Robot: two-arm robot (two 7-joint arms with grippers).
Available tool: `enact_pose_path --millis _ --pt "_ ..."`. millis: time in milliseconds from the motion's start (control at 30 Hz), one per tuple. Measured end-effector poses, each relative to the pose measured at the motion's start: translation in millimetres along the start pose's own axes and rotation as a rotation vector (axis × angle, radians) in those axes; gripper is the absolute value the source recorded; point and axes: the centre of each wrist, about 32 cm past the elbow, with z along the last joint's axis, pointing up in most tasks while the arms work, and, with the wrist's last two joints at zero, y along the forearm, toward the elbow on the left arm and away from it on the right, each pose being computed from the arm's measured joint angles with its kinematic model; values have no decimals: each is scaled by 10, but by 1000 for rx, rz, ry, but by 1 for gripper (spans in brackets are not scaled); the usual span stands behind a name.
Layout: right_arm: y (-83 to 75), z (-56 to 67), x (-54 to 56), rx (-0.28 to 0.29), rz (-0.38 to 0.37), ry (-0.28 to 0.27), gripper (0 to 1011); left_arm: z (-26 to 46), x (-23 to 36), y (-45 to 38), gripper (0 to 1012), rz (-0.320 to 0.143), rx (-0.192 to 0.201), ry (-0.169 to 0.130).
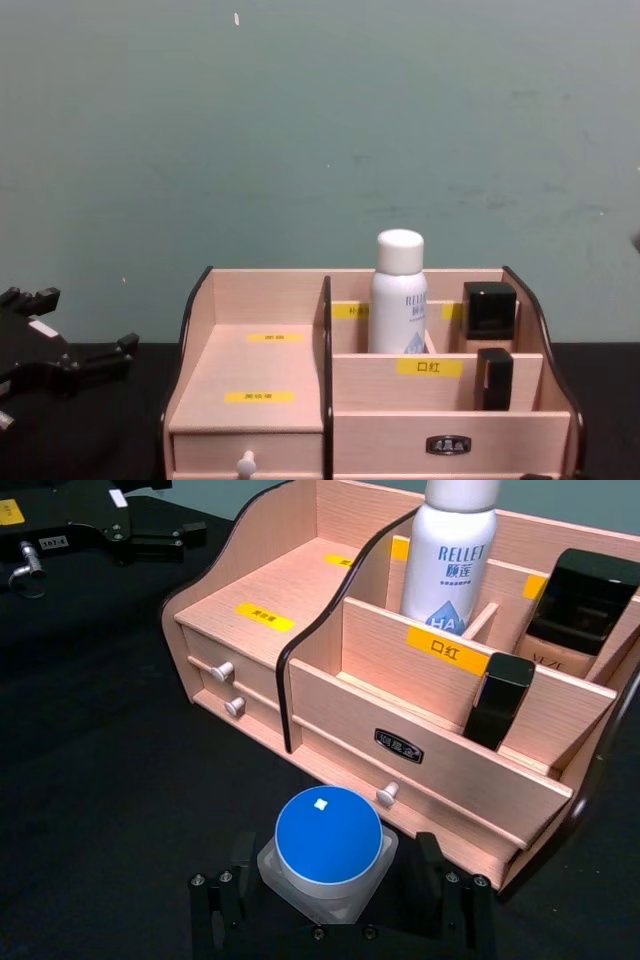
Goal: Pick up the facial cleanser and watermelon frost from the table and place them into the tiered storage box.
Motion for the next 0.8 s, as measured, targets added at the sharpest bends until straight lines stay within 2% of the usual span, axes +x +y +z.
enact_pose_path --millis 800 --pt "149 -34 39 -11 24 2 1000 0 0 0 1001 0 0 0"
